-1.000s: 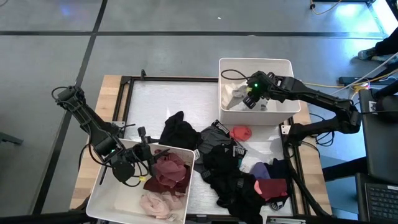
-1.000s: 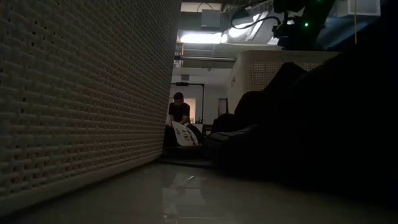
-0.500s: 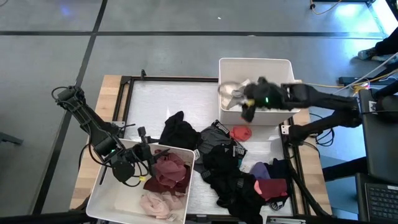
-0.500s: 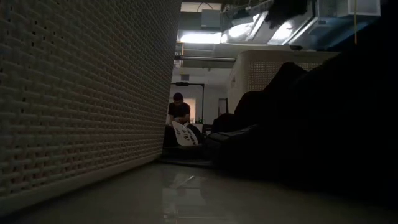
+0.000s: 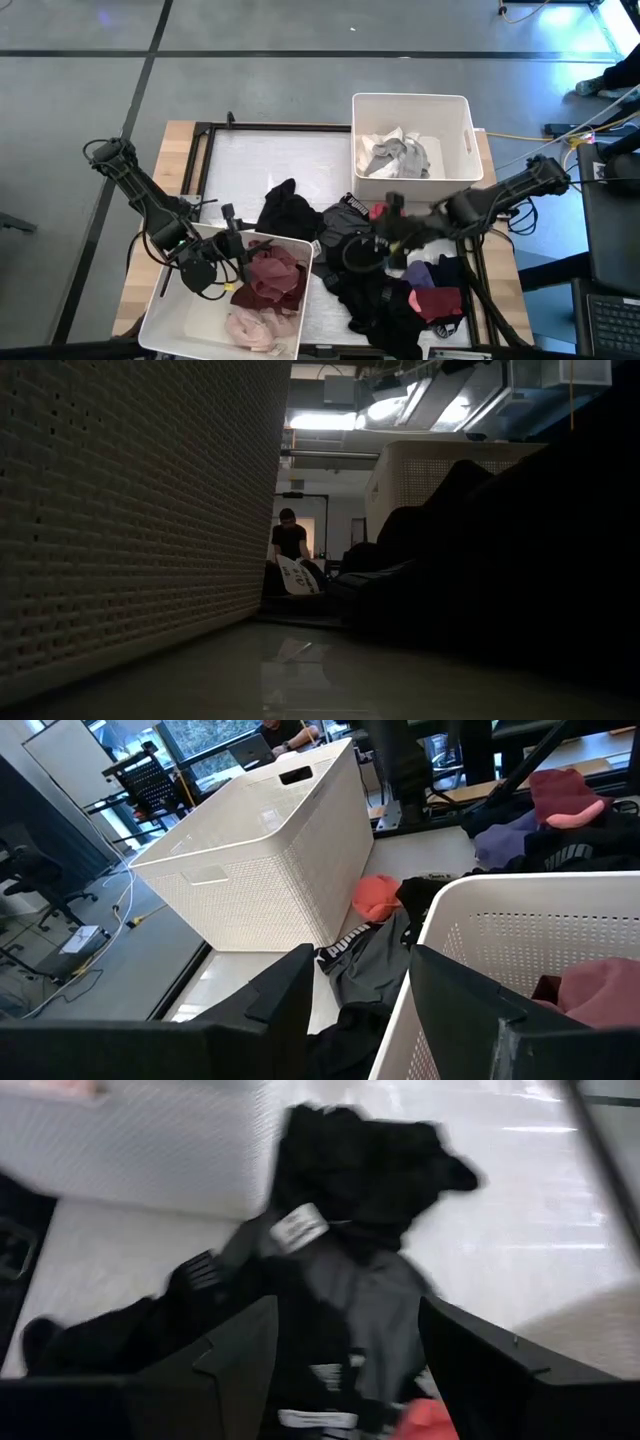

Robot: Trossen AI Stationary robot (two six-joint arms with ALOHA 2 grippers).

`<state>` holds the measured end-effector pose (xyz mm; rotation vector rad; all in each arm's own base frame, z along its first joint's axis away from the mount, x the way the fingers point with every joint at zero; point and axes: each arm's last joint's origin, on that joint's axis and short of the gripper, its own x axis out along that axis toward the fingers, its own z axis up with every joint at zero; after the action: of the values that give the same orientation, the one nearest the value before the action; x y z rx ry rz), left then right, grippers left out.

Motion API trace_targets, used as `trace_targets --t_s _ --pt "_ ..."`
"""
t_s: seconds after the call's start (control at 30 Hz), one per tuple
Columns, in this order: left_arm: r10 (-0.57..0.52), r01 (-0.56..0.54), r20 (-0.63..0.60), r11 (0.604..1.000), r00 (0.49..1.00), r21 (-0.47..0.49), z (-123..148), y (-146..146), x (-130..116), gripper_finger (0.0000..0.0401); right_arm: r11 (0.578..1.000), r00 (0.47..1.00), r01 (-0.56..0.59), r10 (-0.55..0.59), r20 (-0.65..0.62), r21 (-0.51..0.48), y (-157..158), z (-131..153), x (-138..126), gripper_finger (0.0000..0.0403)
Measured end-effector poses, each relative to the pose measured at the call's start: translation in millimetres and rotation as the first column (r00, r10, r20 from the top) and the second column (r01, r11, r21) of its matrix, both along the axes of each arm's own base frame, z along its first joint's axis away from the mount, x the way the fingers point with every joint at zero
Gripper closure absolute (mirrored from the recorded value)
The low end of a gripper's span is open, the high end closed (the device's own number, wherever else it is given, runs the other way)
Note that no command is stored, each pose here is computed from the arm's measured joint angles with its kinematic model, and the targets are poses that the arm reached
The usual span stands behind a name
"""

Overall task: Sort clothes
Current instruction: Put the black shirt into the top white bin

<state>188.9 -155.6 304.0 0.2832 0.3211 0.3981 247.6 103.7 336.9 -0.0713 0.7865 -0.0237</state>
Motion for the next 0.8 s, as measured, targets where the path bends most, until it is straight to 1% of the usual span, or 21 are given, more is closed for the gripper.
trace_targets --t_s 0.1,0.23,0.3,0.47,0.6,0.8 --pt "0.0 0.0 0.0 1.0 1.0 0.0 0 0 0 0.0245 0.998 0.998 -0.054 0.054 -0.017 0.013 18 -18 7 0.0159" --pt "0.0 0.0 0.0 1.0 1.0 0.0 0 0 0 0.0245 0.995 0.994 -0.084 0.087 -0.065 0.045 35 -44 15 0.0159" --pt "0.0 0.0 0.0 1.0 1.0 0.0 0 0 0 0.0245 0.995 0.991 -0.093 0.096 -0.094 0.043 41 -57 18 0.0159" --pt "0.0 0.0 0.0 1.0 1.0 0.0 0 0 0 0.0245 0.995 0.983 -0.086 0.092 -0.158 0.042 48 -86 25 0.0159" --pt "0.0 0.0 0.0 1.0 1.0 0.0 0 0 0 0.0245 0.995 0.978 -0.092 0.099 -0.182 0.045 50 -107 29 0.0159" --pt "-0.001 0.001 -0.001 1.0 1.0 0.003 0 0 0 0.0245 0.995 0.977 -0.095 0.099 -0.187 0.031 53 -128 35 0.0159"
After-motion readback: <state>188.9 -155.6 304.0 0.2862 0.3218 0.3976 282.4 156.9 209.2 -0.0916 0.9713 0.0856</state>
